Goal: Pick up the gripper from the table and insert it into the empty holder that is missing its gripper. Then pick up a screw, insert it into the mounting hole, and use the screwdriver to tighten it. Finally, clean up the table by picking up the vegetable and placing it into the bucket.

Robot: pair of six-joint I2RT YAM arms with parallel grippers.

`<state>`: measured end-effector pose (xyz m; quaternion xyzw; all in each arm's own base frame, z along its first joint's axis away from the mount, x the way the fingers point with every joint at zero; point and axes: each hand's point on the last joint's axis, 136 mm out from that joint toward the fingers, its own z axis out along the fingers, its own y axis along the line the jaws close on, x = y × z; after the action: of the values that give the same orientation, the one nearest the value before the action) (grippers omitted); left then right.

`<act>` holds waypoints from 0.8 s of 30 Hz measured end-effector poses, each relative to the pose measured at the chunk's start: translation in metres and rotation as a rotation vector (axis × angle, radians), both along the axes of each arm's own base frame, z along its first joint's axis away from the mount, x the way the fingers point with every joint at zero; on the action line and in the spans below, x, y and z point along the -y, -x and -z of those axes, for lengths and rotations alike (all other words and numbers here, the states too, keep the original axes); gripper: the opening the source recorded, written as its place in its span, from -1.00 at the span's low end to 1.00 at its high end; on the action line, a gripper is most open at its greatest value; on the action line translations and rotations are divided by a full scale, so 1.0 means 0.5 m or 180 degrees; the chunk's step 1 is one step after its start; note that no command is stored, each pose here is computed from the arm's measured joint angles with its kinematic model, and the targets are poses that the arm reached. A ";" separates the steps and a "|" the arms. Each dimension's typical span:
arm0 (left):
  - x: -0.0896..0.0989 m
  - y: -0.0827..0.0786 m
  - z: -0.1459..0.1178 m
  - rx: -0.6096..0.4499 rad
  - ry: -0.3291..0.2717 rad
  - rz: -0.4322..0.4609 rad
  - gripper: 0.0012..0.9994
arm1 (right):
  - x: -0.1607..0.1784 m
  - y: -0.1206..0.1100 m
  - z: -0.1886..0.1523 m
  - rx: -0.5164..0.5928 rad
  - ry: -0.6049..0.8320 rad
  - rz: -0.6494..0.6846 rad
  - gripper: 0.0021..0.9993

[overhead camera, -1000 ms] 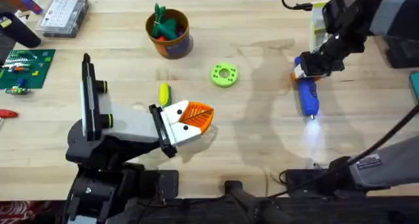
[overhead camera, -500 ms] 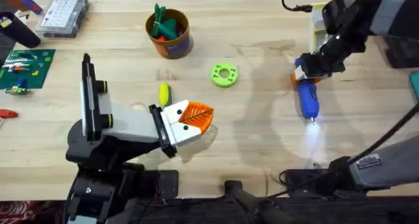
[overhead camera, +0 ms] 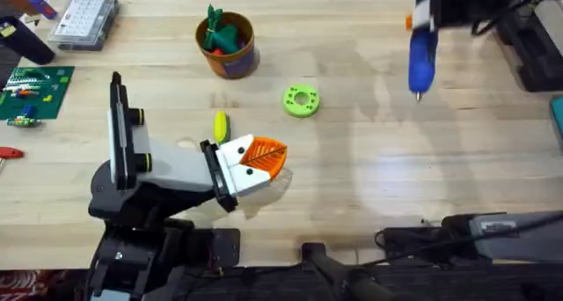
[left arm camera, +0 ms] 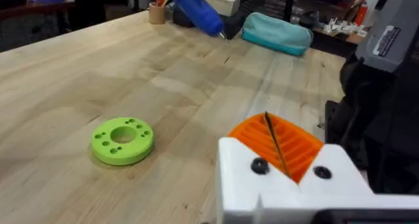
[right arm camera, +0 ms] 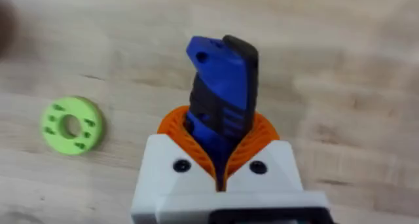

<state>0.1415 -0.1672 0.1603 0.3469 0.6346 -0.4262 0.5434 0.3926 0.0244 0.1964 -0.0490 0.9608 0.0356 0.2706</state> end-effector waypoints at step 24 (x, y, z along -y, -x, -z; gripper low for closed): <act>0.000 0.001 0.000 -0.0003 0.0001 0.0010 -0.99 | -0.345 0.030 -0.466 0.2413 -0.1230 -0.1542 -0.95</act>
<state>0.1410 -0.1674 0.1602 0.3476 0.6342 -0.4272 0.5426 0.3776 0.1971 0.4296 -0.2296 0.7314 0.2549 0.5894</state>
